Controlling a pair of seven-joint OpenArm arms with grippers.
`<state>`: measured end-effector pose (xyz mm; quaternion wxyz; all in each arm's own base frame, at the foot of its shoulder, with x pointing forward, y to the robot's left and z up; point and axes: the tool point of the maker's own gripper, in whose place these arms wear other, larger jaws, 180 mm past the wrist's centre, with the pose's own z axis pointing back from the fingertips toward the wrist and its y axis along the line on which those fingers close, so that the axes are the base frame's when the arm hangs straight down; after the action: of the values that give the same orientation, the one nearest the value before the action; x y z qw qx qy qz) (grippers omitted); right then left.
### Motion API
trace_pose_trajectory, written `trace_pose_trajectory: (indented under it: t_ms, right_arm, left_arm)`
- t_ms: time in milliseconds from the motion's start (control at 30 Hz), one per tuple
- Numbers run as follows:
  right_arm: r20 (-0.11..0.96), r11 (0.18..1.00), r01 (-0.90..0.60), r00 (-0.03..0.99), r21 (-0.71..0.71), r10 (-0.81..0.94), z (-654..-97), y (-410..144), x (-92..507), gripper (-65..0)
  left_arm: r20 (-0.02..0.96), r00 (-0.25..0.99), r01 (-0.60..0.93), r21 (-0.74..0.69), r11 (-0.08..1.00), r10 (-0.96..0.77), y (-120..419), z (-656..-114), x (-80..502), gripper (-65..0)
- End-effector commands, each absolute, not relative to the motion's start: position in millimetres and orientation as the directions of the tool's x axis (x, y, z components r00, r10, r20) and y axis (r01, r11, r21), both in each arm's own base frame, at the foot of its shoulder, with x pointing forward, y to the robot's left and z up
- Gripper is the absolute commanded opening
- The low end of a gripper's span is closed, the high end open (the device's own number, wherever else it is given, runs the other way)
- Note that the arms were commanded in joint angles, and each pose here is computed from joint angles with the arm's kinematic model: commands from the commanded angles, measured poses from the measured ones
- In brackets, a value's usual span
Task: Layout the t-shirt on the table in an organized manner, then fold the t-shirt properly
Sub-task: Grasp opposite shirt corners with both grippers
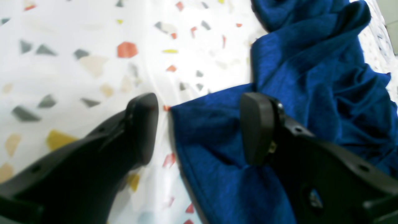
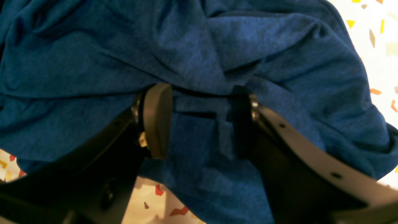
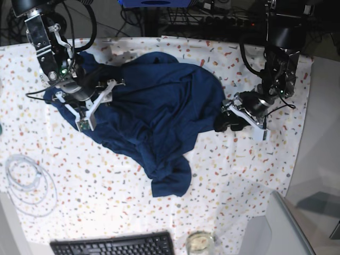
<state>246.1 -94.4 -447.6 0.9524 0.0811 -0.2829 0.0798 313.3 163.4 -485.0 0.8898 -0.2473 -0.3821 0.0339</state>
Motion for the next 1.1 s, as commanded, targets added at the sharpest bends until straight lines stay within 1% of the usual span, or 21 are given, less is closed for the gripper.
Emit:
trace_pose_trajectory:
  t_ms: [0,200,267,300,333,367,400,467,500,667,733,767,833,900,967,1000,1067]
  right_arm:
    - [0.583,0.974,-0.201,0.806,0.107,0.102,-439,-95,255,-35.9]
    - [0.589,0.974,-0.198,0.802,0.107,0.098,-437,-96,256,-35.9]
    - [0.597,0.983,-0.149,0.8,0.105,0.058,-434,-110,256,-35.9]
    - [0.614,0.987,-0.12,0.789,0.104,0.032,-429,-119,258,-35.9]
    - [0.639,0.99,-0.093,0.769,0.105,0.005,-423,-126,261,-35.9]
    - [0.665,0.992,-0.057,0.746,0.109,-0.03,-417,-135,261,-35.4]
    - [0.691,0.993,-0.031,0.721,0.112,-0.055,-411,-141,262,-35.3]
    - [0.722,0.994,0.034,0.685,0.105,-0.099,-403,-162,259,-35.1]
    - [0.724,0.993,0.063,0.681,0.096,-0.113,-401,-173,256,-35.1]
    - [0.705,0.982,0.183,0.691,0.042,-0.159,-405,-222,227,-35.0]
    - [0.687,0.985,0.173,0.712,0.028,-0.144,-409,-230,211,-34.7]
    - [0.675,0.988,0.155,0.726,0.026,-0.132,-412,-230,204,-33.3]
    - [0.663,0.992,0.12,0.741,0.025,-0.106,-415,-232,196,-27.8]
    - [0.632,0.996,0.082,0.771,0.031,-0.083,-422,-230,187,-17.9]
    - [0.595,0.998,0.041,0.802,0.042,-0.058,-428,-224,181,-9.3]
    - [0.589,0.999,0.025,0.806,0.045,-0.046,-429,-222,181,-8.0]
    - [0.595,0.999,0.008,0.803,0.052,-0.037,-428,-219,183,-9.2]
  left_arm:
    - [0.622,0.752,0.135,-0.467,0.874,0.217,152,-495,305,-26.0]
    - [0.6,0.765,0.11,-0.482,0.869,0.236,149,-502,306,-26.3]
    - [0.595,0.767,0.109,-0.49,0.865,0.24,145,-503,306,-26.8]
    - [0.594,0.767,0.109,-0.494,0.862,0.243,142,-503,306,-28.6]
    - [0.59,0.77,0.107,-0.497,0.861,0.245,141,-504,305,-32.3]
    - [0.588,0.771,0.108,-0.499,0.86,0.245,140,-505,305,-38.0]
    - [0.588,0.771,0.108,-0.499,0.86,0.245,140,-505,305,-44.1]
    - [0.589,0.77,0.107,-0.498,0.861,0.245,140,-505,305,-59.2]
    - [0.589,0.769,0.104,-0.498,0.861,0.248,141,-504,305,-65.0]
    - [0.606,0.759,0.111,-0.48,0.87,0.237,152,-499,308,-65.0]
    - [0.629,0.746,0.127,-0.456,0.881,0.218,161,-491,309,-65.0]
    - [0.631,0.748,0.133,-0.446,0.885,0.205,164,-490,304,-65.0]
    - [0.631,0.754,0.143,-0.426,0.893,0.18,171,-485,300,-65.0]
    - [0.637,0.745,0.104,-0.405,0.908,0.199,187,-475,302,-65.0]
    - [0.655,0.722,0.065,-0.387,0.92,0.224,206,-462,303,-65.0]
    - [0.666,0.71,0.058,-0.379,0.924,0.228,212,-455,304,-65.0]
    - [0.696,0.68,0.055,-0.36,0.931,0.229,223,-438,308,-65.0]
